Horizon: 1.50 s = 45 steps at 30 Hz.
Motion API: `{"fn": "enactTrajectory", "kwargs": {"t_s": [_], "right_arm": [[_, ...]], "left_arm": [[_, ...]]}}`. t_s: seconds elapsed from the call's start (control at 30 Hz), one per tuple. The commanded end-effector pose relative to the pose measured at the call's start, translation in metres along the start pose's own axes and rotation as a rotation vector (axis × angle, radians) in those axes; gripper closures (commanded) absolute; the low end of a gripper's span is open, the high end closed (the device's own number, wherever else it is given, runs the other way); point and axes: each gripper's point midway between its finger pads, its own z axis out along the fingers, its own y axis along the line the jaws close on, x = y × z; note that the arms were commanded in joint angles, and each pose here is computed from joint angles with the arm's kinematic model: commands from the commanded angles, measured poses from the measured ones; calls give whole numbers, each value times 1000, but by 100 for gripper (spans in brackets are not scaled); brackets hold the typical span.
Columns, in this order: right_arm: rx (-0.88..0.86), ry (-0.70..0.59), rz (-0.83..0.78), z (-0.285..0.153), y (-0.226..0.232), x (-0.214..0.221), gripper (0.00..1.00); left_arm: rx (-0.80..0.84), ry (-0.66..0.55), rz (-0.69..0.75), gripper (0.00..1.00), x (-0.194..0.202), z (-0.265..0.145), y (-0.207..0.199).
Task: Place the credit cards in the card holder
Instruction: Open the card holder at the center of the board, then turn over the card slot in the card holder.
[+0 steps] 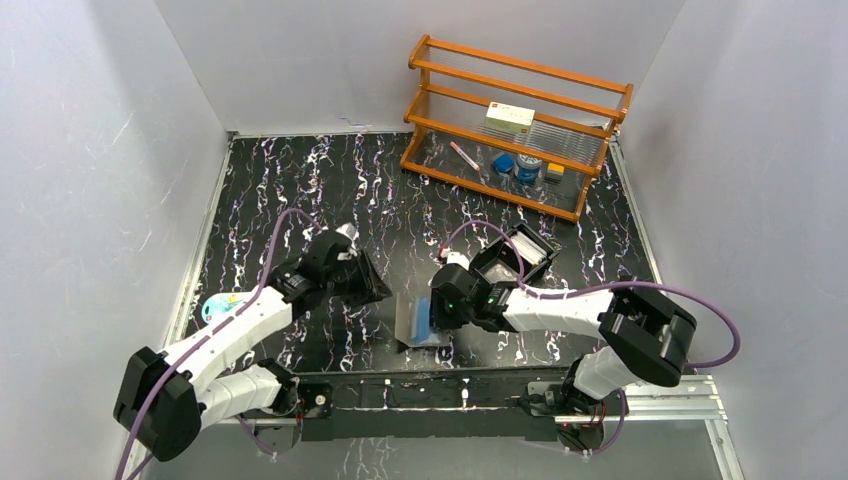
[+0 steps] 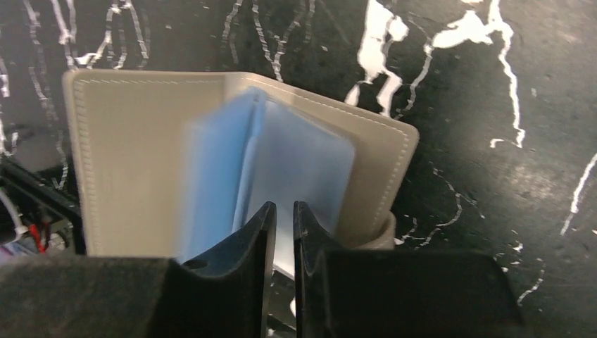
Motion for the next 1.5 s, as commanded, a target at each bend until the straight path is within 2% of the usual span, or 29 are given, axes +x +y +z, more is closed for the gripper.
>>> {"fn": "enactTrajectory", "kwargs": {"t_s": [0.0, 0.33, 0.53, 0.67, 0.87, 0.93, 1.03, 1.13, 1.37, 1.47], "right_arm": [[-134, -50, -5, -15, 45, -29, 77], [-247, -55, 12, -7, 81, -42, 74], [-263, -18, 13, 9, 87, -37, 71], [-280, 2, 22, 15, 93, -35, 69], [-309, -5, 29, 12, 101, -39, 70], [-309, -11, 30, 10, 101, -40, 69], [-308, -14, 33, 9, 99, -40, 70], [-298, -18, 45, 8, 95, -38, 69], [-323, -18, 67, 4, 95, -35, 69], [-330, -24, 76, 0, 95, -35, 69]], "left_arm": [[111, 5, 66, 68, -9, -19, -36], [-54, 56, 44, 71, 8, -4, 7], [-61, 55, 33, 66, 7, -10, 6], [-107, 107, 51, 62, 13, -4, 15], [-37, 118, 65, 63, 17, -1, 7], [-28, 115, 71, 66, 16, -1, 6], [-26, 129, 74, 86, 18, 2, 6], [15, 152, 63, 99, 21, 5, -2], [111, 162, 12, 100, 24, 11, -17], [202, 171, -30, 100, 27, 13, -31]]}}
